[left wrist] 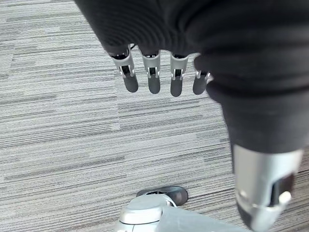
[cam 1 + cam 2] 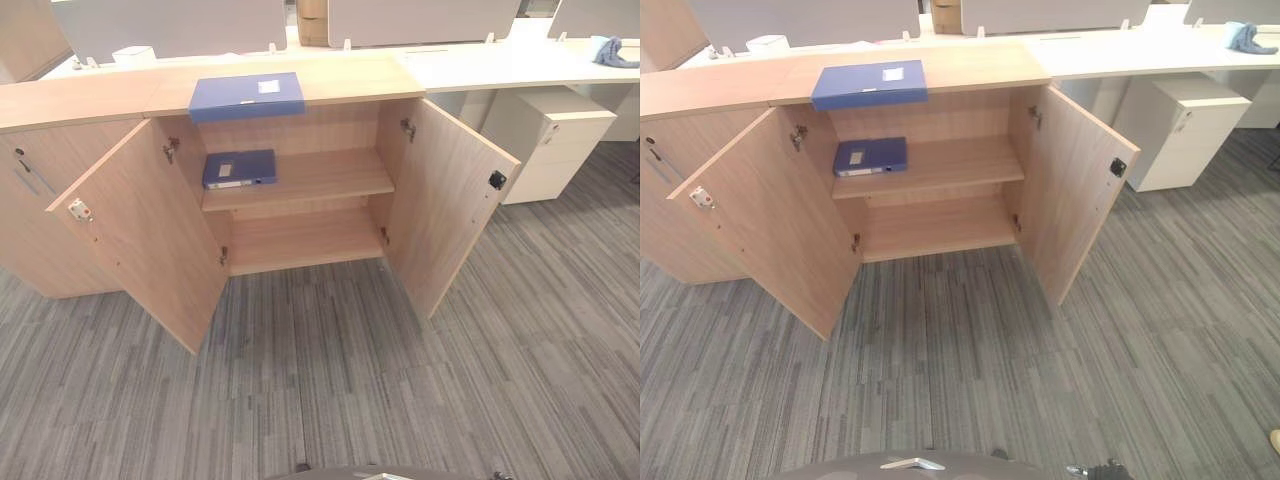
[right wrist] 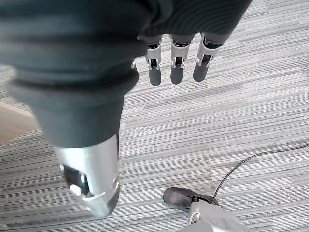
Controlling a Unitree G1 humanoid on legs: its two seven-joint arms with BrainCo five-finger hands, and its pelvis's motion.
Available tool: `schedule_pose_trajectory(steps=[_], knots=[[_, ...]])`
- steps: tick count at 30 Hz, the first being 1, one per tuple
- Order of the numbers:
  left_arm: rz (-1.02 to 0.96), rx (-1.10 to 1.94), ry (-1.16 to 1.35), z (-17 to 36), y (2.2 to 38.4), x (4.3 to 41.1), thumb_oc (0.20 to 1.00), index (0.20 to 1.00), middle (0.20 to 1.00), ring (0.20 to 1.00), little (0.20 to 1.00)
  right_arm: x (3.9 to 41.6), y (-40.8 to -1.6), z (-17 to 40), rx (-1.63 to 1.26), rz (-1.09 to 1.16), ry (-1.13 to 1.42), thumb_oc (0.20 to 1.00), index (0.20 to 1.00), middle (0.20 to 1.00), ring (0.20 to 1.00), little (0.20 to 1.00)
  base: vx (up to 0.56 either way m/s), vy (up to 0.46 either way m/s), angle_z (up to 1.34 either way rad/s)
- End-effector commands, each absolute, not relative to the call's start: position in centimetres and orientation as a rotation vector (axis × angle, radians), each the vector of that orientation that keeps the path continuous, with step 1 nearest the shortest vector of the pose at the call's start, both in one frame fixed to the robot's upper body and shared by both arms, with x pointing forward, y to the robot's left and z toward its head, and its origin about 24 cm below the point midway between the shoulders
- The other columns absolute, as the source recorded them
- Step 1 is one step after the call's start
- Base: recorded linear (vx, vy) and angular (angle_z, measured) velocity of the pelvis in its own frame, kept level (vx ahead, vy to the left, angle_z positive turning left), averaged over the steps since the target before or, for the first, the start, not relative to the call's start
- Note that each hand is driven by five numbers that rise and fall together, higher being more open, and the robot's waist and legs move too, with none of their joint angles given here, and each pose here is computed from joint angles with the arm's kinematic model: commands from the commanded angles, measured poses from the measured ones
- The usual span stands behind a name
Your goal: Put the empty folder in the office cabinet
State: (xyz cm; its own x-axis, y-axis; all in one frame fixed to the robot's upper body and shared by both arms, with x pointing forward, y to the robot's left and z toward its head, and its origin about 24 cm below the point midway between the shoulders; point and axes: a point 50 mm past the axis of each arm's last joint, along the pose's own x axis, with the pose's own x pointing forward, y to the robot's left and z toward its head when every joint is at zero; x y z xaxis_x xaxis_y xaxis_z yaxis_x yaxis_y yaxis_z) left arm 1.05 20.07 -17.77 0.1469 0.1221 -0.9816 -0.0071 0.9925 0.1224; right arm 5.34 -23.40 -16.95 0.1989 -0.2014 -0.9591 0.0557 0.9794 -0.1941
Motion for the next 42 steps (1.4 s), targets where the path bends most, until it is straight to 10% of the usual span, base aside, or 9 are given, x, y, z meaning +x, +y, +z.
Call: schedule_pose_trajectory(steps=[1,42], knots=[[0.089,0.148,1.435,-17.7,20.9,2.0,1.0,1.0,1.0,1.0,1.0,6.7,-23.4,-16.8,-0.188,-0.144,1.345,1.0,1.0,1.0,1.0,1.0,0.0,0.0,0.0],[0.101,0.147,1.452,-17.7,21.4,2.1,1.0,1.0,1.0,1.0,1.0,6.0,-23.1,-17.0,-0.252,-0.076,1.381,1.0,1.0,1.0,1.0,1.0,0.0,0.0,0.0]])
